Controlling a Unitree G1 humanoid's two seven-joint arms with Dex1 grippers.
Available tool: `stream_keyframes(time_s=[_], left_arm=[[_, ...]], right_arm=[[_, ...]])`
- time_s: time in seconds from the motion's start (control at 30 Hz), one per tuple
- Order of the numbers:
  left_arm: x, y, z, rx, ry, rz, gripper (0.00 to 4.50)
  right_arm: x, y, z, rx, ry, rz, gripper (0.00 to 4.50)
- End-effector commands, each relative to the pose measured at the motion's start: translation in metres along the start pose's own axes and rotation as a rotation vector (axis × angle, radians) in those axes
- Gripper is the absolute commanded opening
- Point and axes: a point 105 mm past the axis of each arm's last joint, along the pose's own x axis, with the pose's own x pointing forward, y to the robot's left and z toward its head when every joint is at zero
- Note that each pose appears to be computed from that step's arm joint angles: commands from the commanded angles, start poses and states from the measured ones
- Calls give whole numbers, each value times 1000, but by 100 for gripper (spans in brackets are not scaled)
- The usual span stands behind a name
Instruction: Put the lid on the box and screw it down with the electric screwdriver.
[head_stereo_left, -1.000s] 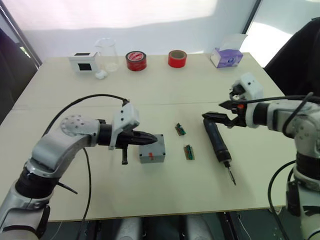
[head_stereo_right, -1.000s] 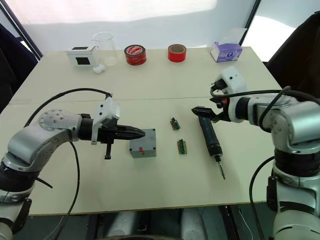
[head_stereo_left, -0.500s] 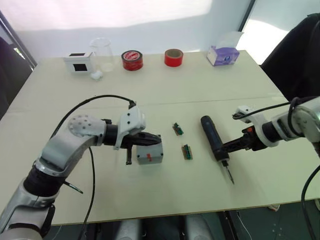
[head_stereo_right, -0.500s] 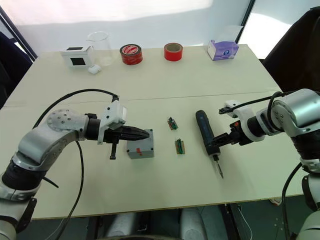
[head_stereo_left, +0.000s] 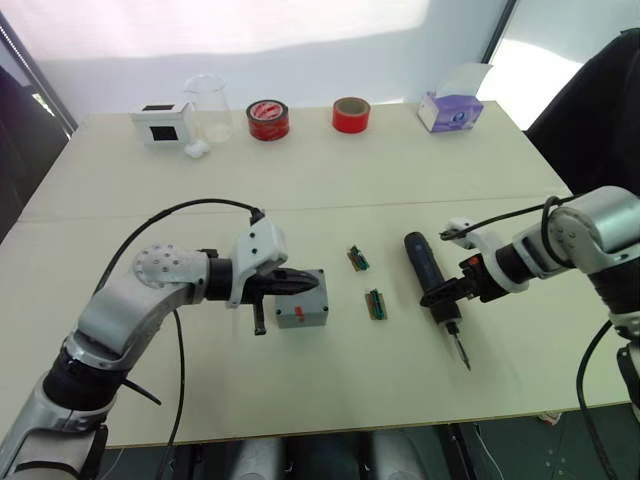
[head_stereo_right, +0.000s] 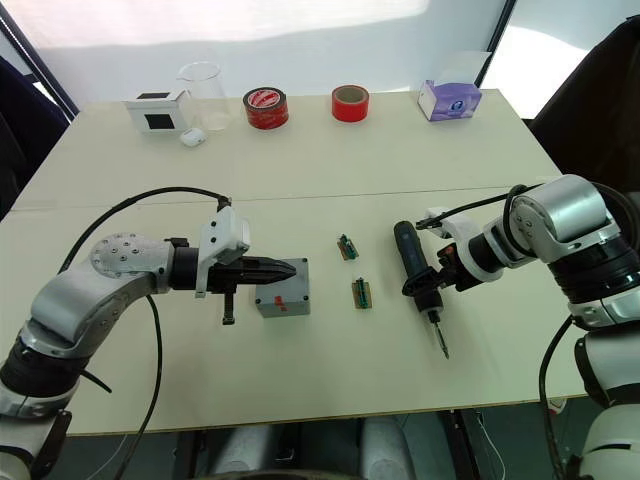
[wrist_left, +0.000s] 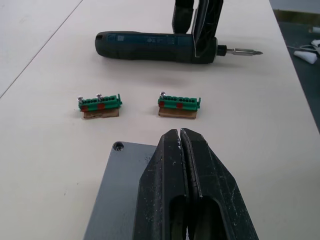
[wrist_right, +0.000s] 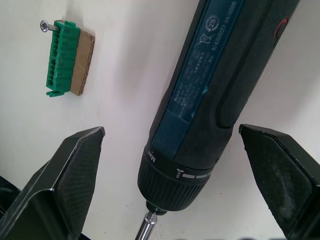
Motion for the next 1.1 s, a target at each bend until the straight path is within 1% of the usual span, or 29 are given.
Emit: stream_keyframes(time_s=[0.03,0.07,0.13,0.17,0.2,0.23,0.33,0.37,0.5,0.57,0.67,0.73,0.8,0.83,0.87,0.9,0.97,1.0,1.03,1.07,1.1], left_arm=[[-5,2,9,22,-33,33,0],[-5,3,9,20,-35,39,0],[-4,4,9,21,-38,44,0],[-4,4,10,22,-39,46,0],[-3,4,10,23,-40,46,0],[-3,4,10,23,-41,47,0],[-3,6,10,22,-42,54,0],[-3,7,10,22,-42,58,0],[-9,14,6,10,-37,92,0],[-12,19,3,4,-31,110,0],[-21,29,1,-6,-20,142,0],[-28,33,-2,-9,-6,158,0],[-35,37,-4,-23,-1,175,0],[-38,38,-6,-33,-1,178,0],[-40,38,-7,-45,-1,179,0],[-43,38,-8,-56,-2,177,0],[-44,38,-8,-75,-6,172,0],[-45,38,-7,-79,-7,170,0],[-43,37,-6,-79,-4,160,0],[-42,36,-6,-78,-2,152,0],[-42,35,-5,-79,0,148,0]], right_arm=[[8,0,-1,-29,36,-41,447],[12,0,-4,-40,54,-47,447],[18,-1,-9,-56,85,-69,402],[21,-1,-11,-63,96,-77,372],[22,-1,-12,-67,102,-82,331],[24,-2,-13,-71,107,-91,309],[27,-4,-15,-73,117,-110,200],[28,-6,-17,-73,120,-119,179],[27,-9,-12,-58,94,-139,179],[22,-15,-1,-40,46,-162,179],[0,-30,39,-53,-142,-236,179],[-16,-28,62,-71,-273,-231,179],[-46,-24,99,-250,-548,-308,179],[-62,-17,115,-328,-703,-338,179],[-76,-7,126,-370,-845,-333,179],[-86,4,132,-365,-957,-298,179],[-103,33,135,-330,-1180,-148,179],[-108,42,134,-317,-1243,-96,179],[-111,59,130,-301,-1324,16,179],[-114,70,126,-288,-1370,88,179],[-115,77,123,-278,-1397,129,179]])
